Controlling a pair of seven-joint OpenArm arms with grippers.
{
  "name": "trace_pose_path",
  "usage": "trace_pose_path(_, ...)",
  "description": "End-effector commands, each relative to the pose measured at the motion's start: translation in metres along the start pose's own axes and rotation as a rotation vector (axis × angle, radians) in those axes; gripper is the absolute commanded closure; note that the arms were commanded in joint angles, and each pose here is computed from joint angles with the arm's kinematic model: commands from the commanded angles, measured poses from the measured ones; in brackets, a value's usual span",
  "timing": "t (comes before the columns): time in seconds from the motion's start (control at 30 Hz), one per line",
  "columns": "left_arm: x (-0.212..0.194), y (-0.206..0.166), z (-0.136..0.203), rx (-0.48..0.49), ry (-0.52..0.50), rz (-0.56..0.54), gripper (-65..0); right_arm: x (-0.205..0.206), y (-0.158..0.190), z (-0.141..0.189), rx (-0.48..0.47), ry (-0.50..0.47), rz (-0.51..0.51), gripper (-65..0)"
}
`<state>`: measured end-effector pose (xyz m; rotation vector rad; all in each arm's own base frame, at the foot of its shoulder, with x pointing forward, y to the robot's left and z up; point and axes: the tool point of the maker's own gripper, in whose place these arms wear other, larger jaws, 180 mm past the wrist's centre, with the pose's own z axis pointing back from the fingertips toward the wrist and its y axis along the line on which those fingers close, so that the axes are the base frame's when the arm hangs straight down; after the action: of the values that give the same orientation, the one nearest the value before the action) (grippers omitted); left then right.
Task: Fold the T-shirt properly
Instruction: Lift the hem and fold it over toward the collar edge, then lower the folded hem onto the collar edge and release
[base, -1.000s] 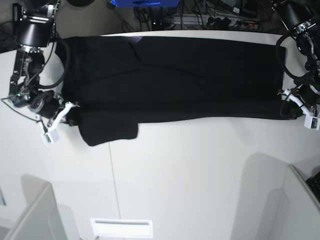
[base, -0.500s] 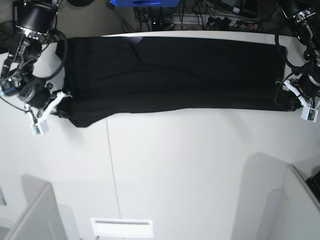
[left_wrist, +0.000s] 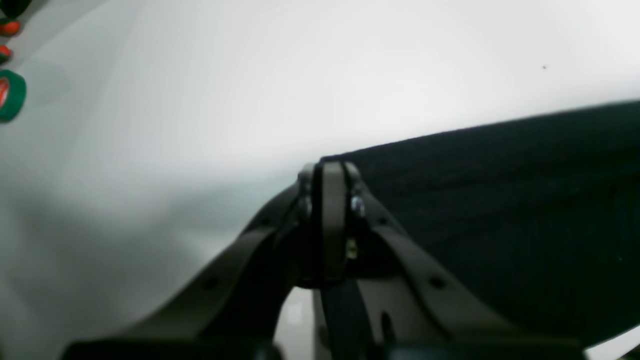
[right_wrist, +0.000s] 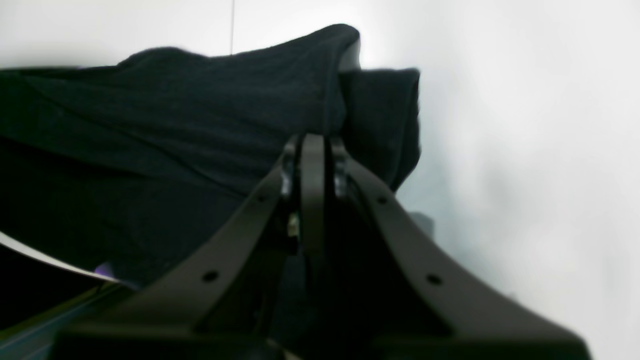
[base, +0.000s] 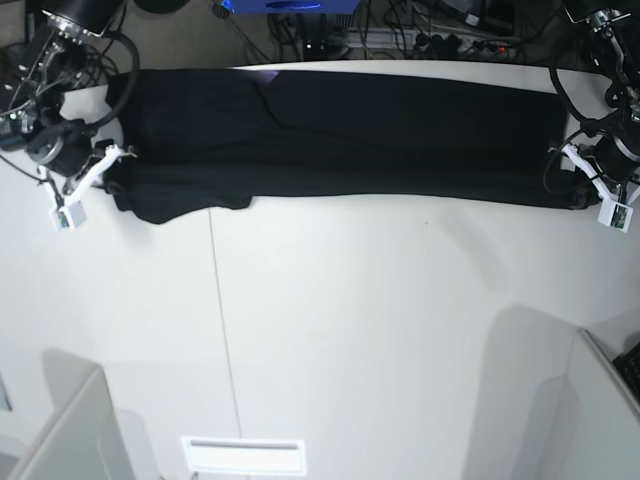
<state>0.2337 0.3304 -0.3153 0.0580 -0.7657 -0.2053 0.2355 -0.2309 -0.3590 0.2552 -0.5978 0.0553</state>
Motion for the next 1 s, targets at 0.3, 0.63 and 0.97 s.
trace_pose_path(0.3, -0.005, 0.005, 0.007, 0.019, 0.017, -0.029, 0.0, -0.023, 0.004, 0.010, -0.016, 0.035, 0.009, 0.0)
trace_pose_path(0.63, -0.019, 0.002, 0.009, 0.010, 0.057, -0.027, 0.0, -0.054, 0.008, 0.017, -0.017, 0.096, -0.001, 0.0)
trace_pose_path(0.97, -0.040, 0.004, 0.002, 0.063, 0.169, -0.125, 0.0, -0.053, 0.019, 0.009, 0.007, 0.080, -0.031, 0.0)
